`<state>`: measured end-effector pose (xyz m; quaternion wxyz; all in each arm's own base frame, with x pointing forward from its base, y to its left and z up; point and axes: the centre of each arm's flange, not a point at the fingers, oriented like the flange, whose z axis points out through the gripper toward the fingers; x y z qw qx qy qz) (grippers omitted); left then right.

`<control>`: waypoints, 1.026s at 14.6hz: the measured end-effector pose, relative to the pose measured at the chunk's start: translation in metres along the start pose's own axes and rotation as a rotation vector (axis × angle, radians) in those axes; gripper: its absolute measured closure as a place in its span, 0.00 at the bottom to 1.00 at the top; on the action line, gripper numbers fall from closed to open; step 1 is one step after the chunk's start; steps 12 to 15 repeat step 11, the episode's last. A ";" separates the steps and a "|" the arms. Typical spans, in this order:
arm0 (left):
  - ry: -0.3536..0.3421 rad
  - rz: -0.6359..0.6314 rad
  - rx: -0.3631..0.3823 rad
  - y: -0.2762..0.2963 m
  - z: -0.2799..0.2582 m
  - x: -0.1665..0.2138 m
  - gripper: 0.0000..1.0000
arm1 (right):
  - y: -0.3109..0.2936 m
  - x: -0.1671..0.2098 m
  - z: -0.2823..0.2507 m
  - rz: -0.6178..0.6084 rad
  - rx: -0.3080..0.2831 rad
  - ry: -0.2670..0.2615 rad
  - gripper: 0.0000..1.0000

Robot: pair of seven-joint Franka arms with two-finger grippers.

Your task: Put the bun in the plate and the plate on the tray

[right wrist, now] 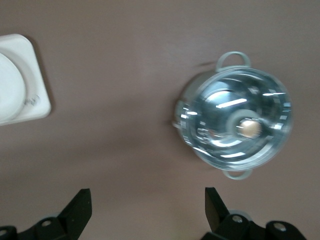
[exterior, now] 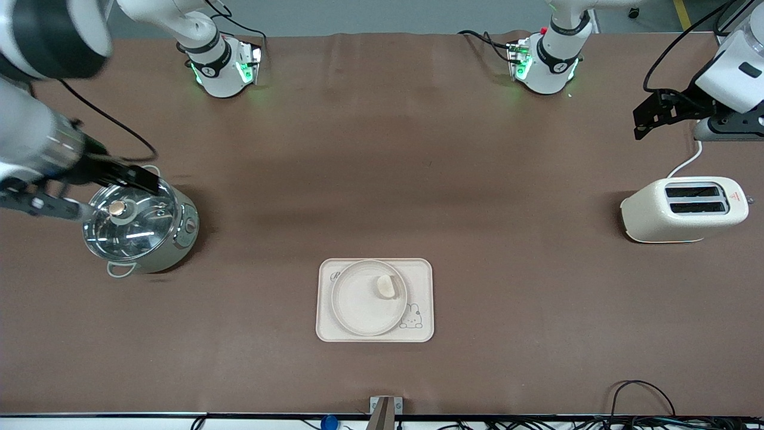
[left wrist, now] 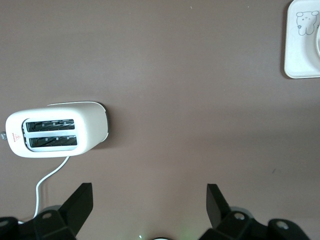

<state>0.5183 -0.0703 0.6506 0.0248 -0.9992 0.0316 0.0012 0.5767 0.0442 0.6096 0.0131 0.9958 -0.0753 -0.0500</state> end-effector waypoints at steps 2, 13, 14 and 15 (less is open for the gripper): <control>-0.001 0.001 -0.005 0.001 0.000 0.000 0.00 | 0.046 -0.014 -0.023 -0.052 -0.001 0.012 0.00; -0.018 0.006 -0.006 0.004 0.001 -0.002 0.00 | 0.074 -0.033 -0.046 -0.122 0.003 0.075 0.00; -0.018 0.006 -0.006 0.004 0.001 -0.002 0.00 | 0.074 -0.033 -0.046 -0.122 0.003 0.075 0.00; -0.018 0.006 -0.006 0.004 0.001 -0.002 0.00 | 0.074 -0.033 -0.046 -0.122 0.003 0.075 0.00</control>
